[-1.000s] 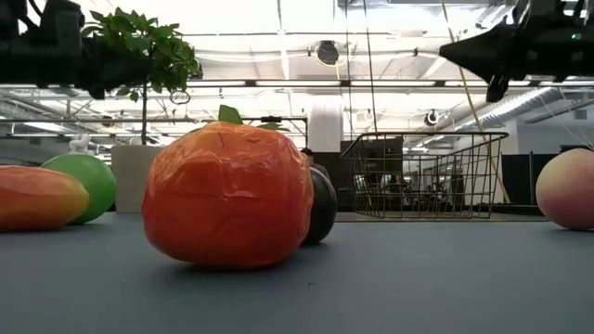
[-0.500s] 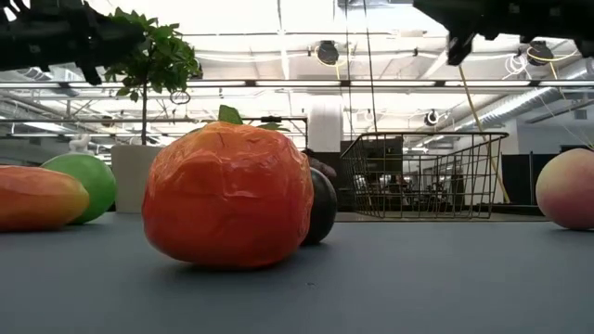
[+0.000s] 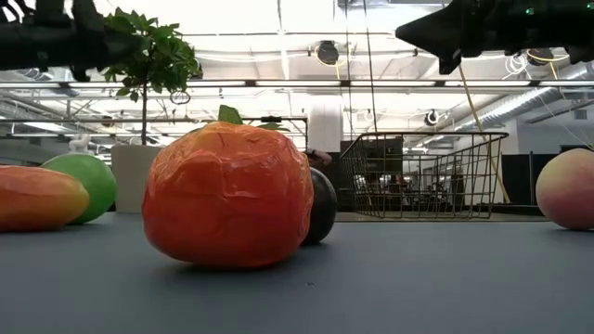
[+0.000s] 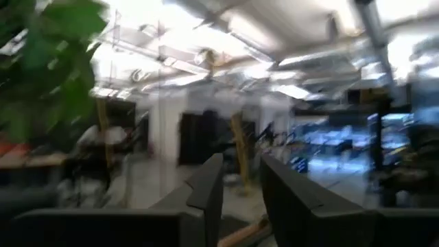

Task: Build produce basket
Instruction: Put the bottom right black plum into the gold wire basket

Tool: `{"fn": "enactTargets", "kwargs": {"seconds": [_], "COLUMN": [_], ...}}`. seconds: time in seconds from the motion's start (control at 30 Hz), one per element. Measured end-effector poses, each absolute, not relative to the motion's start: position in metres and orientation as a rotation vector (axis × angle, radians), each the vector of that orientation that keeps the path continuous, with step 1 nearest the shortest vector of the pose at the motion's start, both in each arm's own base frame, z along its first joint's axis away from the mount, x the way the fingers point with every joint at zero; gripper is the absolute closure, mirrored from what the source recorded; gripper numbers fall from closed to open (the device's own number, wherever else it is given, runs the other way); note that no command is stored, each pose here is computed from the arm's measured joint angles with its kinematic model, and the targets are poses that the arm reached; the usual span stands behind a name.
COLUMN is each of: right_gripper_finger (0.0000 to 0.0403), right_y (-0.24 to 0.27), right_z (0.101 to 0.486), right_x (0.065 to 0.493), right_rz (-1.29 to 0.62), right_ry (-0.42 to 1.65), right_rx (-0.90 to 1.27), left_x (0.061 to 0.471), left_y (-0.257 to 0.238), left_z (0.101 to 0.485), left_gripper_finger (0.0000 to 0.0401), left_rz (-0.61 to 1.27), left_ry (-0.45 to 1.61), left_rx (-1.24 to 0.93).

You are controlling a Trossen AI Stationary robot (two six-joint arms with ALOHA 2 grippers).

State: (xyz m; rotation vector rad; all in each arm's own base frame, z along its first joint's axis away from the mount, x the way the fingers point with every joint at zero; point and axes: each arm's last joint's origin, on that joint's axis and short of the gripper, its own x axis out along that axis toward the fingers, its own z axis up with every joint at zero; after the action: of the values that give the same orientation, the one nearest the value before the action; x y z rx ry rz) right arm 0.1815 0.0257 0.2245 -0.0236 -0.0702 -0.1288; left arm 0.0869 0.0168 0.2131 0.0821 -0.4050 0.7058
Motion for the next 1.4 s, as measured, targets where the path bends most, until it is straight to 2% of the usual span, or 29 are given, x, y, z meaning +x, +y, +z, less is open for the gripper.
{"fn": "enactTargets", "kwargs": {"seconds": [0.17, 0.37, 0.47, 0.6, 0.77, 0.9, 1.07, 1.17, 1.3, 1.4], "right_gripper_finger": [0.0352, 0.0322, 0.0313, 0.0302, 0.0296, 0.0296, 0.0296, 0.0296, 0.0295, 0.0295], "right_y": [0.031, 0.042, 0.045, 0.048, 0.053, 0.056, 0.054, 0.051, 0.044, 0.04], "right_z": [0.236, 0.253, 0.25, 0.244, 0.234, 0.233, 0.234, 0.231, 0.23, 0.227], "right_x": [0.179, 0.171, 0.171, 0.174, 0.179, 0.182, 0.181, 0.181, 0.181, 0.184], "right_rz": [-0.044, 0.032, 0.009, -0.055, -0.07, -0.087, -0.121, -0.246, -0.388, -0.361], "right_ry": [-0.184, -0.364, -0.326, -0.266, -0.204, -0.216, -0.214, -0.193, -0.158, -0.172], "right_rx": [0.011, -0.095, -0.076, -0.004, 0.001, 0.05, -0.041, -0.02, -0.099, 0.007], "left_x": [0.084, 0.077, 0.078, 0.085, 0.093, 0.092, 0.088, 0.087, 0.086, 0.086], "left_y": [0.022, 0.024, 0.025, 0.026, 0.025, 0.025, 0.024, 0.024, 0.027, 0.029], "left_z": [0.213, 0.223, 0.221, 0.21, 0.193, 0.196, 0.208, 0.209, 0.21, 0.208], "left_gripper_finger": [0.0304, 0.0304, 0.0304, 0.0304, 0.0304, 0.0304, 0.0304, 0.0304, 0.0304, 0.0304], "left_rz": [0.814, 0.851, 0.872, 0.87, 0.792, 0.79, 0.765, 0.783, 0.834, 0.848], "left_ry": [-0.413, -0.529, -0.501, -0.366, -0.215, -0.268, -0.378, -0.378, -0.366, -0.354], "left_rx": [0.025, -0.002, 0.037, 0.08, 0.045, -0.001, 0.037, 0.062, 0.106, 0.092]}}
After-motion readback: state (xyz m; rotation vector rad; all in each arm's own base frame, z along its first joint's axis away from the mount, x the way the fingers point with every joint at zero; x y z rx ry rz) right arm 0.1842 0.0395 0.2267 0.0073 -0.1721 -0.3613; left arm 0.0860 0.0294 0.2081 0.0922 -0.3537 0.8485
